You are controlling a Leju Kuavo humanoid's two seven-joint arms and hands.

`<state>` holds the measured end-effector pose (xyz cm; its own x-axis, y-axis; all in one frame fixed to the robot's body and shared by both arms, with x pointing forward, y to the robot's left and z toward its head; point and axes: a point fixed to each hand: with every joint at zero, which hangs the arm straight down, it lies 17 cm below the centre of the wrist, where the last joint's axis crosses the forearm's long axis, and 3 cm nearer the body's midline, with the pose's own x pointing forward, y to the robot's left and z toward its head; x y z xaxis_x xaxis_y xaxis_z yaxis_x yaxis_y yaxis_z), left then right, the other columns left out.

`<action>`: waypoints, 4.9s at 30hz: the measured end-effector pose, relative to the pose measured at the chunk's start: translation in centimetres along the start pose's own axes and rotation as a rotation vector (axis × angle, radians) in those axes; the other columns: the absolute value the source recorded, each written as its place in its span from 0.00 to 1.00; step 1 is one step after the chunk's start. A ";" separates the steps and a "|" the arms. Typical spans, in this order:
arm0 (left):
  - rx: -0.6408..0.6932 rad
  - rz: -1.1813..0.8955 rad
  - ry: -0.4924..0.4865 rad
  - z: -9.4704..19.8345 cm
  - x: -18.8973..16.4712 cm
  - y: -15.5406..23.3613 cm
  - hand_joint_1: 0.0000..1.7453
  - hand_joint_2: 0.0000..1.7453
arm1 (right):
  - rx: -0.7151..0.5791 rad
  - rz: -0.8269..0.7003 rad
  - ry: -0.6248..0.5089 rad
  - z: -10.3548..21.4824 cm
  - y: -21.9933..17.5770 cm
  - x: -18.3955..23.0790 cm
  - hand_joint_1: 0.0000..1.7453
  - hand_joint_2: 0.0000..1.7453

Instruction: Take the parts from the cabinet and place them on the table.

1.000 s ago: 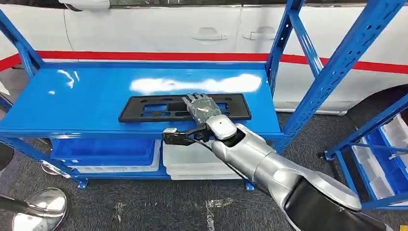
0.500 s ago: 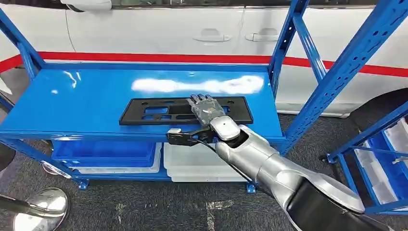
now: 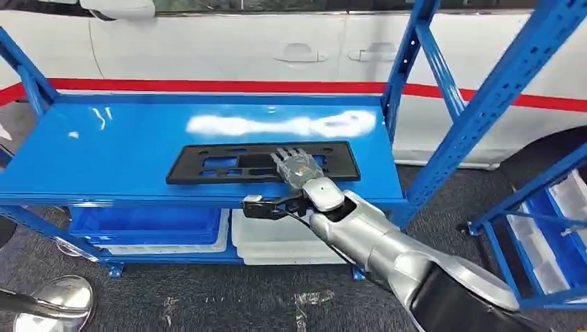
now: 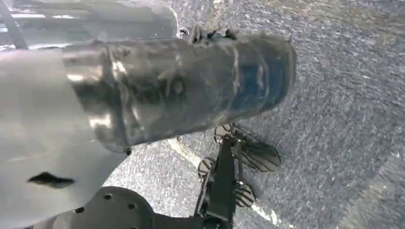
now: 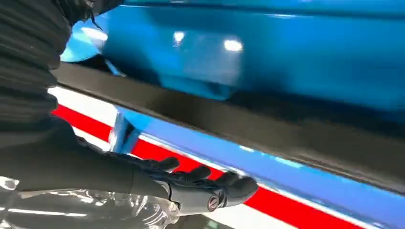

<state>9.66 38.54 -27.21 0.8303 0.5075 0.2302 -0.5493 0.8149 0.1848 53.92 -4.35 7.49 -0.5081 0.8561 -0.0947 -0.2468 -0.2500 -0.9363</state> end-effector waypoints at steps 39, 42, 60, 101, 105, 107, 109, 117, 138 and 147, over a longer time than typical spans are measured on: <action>-0.004 0.019 -0.044 -0.1 1.1 0.6 0.00 1.00 | -0.361 0.060 -0.038 0.2 -8.4 0.6 1.00 1.00; -0.021 0.008 -0.061 0.0 1.3 0.3 0.00 1.00 | -0.455 0.157 -0.065 0.9 -12.2 1.8 1.00 1.00; -0.025 -0.037 -0.058 0.0 0.8 -0.1 0.00 1.00 | -0.703 0.401 -0.284 7.0 -24.6 11.2 1.00 1.00; -0.044 -0.036 -0.045 0.2 0.2 -0.8 0.00 1.00 | -0.714 0.288 -0.518 11.9 -25.5 17.6 1.00 1.00; -0.045 -0.038 -0.045 0.2 0.2 -0.9 0.00 1.00 | -0.713 0.290 -0.521 12.0 -25.2 17.6 1.00 1.00; -0.045 -0.038 -0.044 0.2 0.2 -0.9 0.00 1.00 | -0.713 0.291 -0.520 12.0 -25.2 17.5 1.00 1.00; -0.045 -0.041 -0.042 0.2 0.2 -0.9 0.00 1.00 | -0.713 0.293 -0.520 12.0 -25.2 17.5 1.00 1.00; -0.045 -0.045 -0.042 0.2 0.2 -0.9 0.00 1.00 | -0.714 0.300 -0.514 12.0 -25.0 17.4 1.00 1.00; -0.031 -0.083 -0.048 0.1 0.2 -0.6 0.00 1.00 | -0.712 0.308 -0.503 11.9 -24.7 17.3 1.00 1.00; -0.032 -0.082 -0.047 0.1 0.3 -0.7 0.00 1.00 | -0.704 0.305 -0.502 11.8 -24.2 17.2 1.00 1.00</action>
<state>10.31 38.03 -27.14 0.8666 0.4258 0.2603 -0.4758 0.8622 0.1740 41.43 11.10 32.49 -0.8082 0.4599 -0.3678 0.4332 0.0413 -0.9004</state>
